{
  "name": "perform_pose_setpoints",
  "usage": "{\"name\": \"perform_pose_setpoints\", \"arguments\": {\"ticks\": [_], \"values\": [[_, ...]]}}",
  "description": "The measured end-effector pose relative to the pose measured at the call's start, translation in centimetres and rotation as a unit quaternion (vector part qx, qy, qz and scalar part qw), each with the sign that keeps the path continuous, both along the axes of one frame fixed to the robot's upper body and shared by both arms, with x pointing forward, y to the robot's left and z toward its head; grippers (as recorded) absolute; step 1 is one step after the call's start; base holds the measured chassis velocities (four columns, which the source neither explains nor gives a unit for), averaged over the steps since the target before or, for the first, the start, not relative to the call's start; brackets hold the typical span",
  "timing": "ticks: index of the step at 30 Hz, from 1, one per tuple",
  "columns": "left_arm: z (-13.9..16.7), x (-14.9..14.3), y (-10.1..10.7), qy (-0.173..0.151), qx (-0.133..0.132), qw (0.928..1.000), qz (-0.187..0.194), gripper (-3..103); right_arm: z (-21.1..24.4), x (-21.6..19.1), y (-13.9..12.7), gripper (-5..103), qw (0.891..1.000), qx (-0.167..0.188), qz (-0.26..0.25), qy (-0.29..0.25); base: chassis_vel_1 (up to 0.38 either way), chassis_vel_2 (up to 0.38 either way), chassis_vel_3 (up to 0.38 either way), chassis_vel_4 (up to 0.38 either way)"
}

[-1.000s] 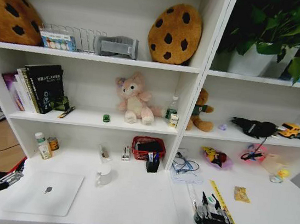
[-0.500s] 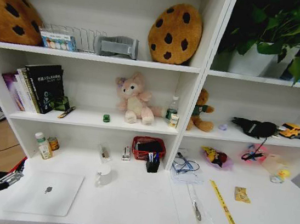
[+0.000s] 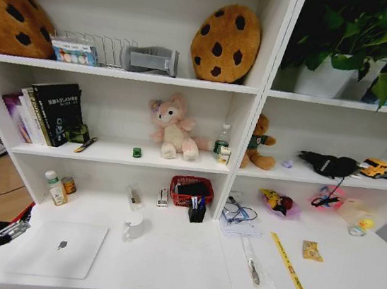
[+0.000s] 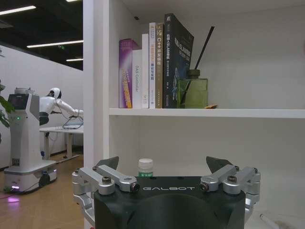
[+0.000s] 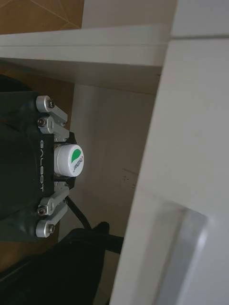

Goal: Organize the objects on the table.

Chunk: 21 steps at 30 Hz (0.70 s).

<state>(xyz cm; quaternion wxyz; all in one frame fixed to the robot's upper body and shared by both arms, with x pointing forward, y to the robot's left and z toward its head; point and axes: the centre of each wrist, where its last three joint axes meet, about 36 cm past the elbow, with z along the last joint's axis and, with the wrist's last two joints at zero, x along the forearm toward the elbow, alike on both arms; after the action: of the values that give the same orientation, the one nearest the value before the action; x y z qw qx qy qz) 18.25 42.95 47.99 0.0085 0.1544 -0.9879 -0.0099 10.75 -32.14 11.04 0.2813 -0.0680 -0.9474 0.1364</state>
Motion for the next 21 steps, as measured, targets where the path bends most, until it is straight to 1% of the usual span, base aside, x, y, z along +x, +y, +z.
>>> {"name": "perform_pose_setpoints", "arguments": {"ticks": [2,4,5,7,8,9,10,11,14,15,16,17,18,19,20,21], "values": [[0.0,0.0,0.0,0.000,0.000,1.0000,0.000,100,-0.8,0.7,-0.1,30,1.000,0.001,-0.004,0.003,0.000,0.000,0.000,0.000],[0.0,0.0,0.0,0.000,0.000,1.0000,0.000,100,-2.5,3.1,-0.1,30,1.000,0.009,-0.017,0.005,0.000,0.000,0.000,0.000],[0.0,0.0,0.0,0.000,0.000,1.0000,0.000,100,-2.5,3.1,-0.1,30,1.000,0.009,-0.017,0.005,0.000,0.000,0.000,0.000],[0.0,0.0,0.0,0.000,0.000,1.0000,0.000,100,-3.4,5.0,-0.3,30,1.000,0.010,-0.019,-0.001,0.000,0.000,0.000,0.000],[0.0,0.0,0.0,0.000,0.000,1.0000,0.000,100,-3.4,5.0,-0.3,30,1.000,0.010,-0.019,-0.001,0.000,0.000,0.000,0.000],[0.0,0.0,0.0,0.000,0.000,1.0000,0.000,100,-3.6,5.4,-0.4,28,1.000,0.010,-0.019,-0.004,0.000,0.000,0.000,0.000],[0.0,0.0,0.0,0.000,0.000,1.0000,0.000,100,-3.7,5.9,-0.7,32,1.000,0.008,-0.022,-0.007,0.000,0.000,0.000,0.000],[0.0,0.0,0.0,0.000,0.000,1.0000,0.000,100,-3.7,5.9,-0.7,32,1.000,0.008,-0.022,-0.007,0.000,0.000,0.000,0.000],[0.0,0.0,0.0,0.000,0.000,1.0000,0.000,100,-3.7,6.0,-1.2,48,0.999,0.001,-0.033,-0.009,0.000,0.000,0.000,0.000],[0.0,0.0,0.0,0.000,0.000,1.0000,0.000,100,-3.7,6.0,-1.2,48,0.999,0.001,-0.033,-0.009,0.000,0.000,0.000,0.000],[0.0,0.0,0.0,0.000,0.000,1.0000,0.000,100,-3.4,5.7,-1.2,53,0.999,0.000,-0.036,-0.005,0.000,0.000,0.000,0.000],[0.0,0.0,0.0,0.000,0.000,1.0000,0.000,100,-3.4,5.7,-1.2,53,0.999,0.000,-0.036,-0.005,0.000,0.000,0.000,0.000],[0.0,0.0,0.0,0.000,0.000,1.0000,0.000,100,-3.1,5.4,-1.2,58,0.999,0.000,-0.038,-0.001,0.000,0.000,0.000,0.000],[0.0,0.0,0.0,0.000,0.000,1.0000,0.000,100,-3.1,5.4,-1.2,58,0.999,0.000,-0.038,-0.001,0.000,0.000,0.000,0.000],[0.0,0.0,0.0,0.000,0.000,1.0000,0.000,100,-2.7,4.4,-1.1,69,0.999,0.001,-0.039,0.003,0.000,0.000,0.000,0.000],[0.0,0.0,0.0,0.000,0.000,1.0000,0.000,100,-2.7,4.4,-1.1,69,0.999,0.001,-0.039,0.003,0.000,0.000,0.000,0.000]]}}
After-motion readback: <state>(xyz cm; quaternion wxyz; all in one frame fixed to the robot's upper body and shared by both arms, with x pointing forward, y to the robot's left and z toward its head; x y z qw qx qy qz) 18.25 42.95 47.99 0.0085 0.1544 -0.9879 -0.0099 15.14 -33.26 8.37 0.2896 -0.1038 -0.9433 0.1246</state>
